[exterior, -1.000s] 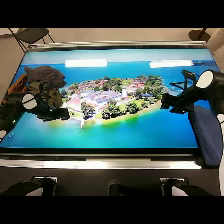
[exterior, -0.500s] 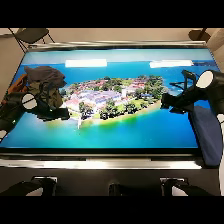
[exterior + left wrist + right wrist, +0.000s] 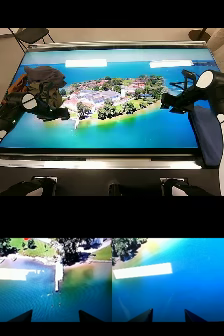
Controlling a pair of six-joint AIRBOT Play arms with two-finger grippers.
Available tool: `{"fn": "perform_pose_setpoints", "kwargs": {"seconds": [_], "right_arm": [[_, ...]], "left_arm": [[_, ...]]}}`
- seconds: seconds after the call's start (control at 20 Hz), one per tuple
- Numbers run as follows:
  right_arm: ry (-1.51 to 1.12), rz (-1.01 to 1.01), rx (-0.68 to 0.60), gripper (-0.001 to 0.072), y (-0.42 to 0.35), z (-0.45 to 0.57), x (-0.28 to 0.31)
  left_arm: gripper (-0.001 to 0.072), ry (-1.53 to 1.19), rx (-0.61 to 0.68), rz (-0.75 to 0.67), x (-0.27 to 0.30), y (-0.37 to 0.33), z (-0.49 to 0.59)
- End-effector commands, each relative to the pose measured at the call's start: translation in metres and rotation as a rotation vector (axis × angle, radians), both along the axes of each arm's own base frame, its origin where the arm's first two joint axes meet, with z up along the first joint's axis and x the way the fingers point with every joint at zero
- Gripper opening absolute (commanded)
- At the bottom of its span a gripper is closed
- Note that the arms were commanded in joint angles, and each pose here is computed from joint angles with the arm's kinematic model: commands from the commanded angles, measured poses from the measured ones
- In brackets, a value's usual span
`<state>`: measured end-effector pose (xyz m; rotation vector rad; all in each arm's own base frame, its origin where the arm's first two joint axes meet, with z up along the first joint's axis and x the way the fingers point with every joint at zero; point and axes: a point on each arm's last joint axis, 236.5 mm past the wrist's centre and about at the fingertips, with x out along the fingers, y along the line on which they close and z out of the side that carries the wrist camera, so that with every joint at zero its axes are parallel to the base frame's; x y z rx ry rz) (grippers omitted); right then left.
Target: Fold the shirts.
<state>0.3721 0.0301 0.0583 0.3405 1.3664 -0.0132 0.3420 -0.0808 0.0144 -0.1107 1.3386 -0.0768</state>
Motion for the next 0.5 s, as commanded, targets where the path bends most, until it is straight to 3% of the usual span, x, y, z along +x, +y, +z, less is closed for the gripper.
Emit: {"fn": "perform_pose_setpoints", "kwargs": {"seconds": [0.0, 0.2, 0.3, 0.35, 0.45], "right_arm": [[-0.064, -0.012, -0.002, 0.0503, -0.001, 0.003, 0.015], [-0.136, -0.027, -0.007, 0.0504, -0.003, 0.008, 0.032], [-0.225, -0.045, -0.009, 0.0504, -0.005, 0.016, 0.051], [-0.26, -0.052, -0.01, 0.0504, -0.006, 0.02, 0.059], [-0.266, -0.053, -0.009, 0.0504, -0.006, 0.021, 0.06]], "left_arm": [[0.0717, -0.029, -0.034, 0.038, 0.008, -0.006, 0.002], [0.0716, -0.147, -0.081, 0.053, 0.035, -0.015, 0.013], [0.0717, -0.389, -0.068, 0.058, 0.086, -0.005, 0.047], [0.0705, -0.541, -0.067, 0.131, 0.12, 0.015, 0.083], [0.07, -0.557, -0.102, 0.418, 0.152, 0.087, 0.11]]}}
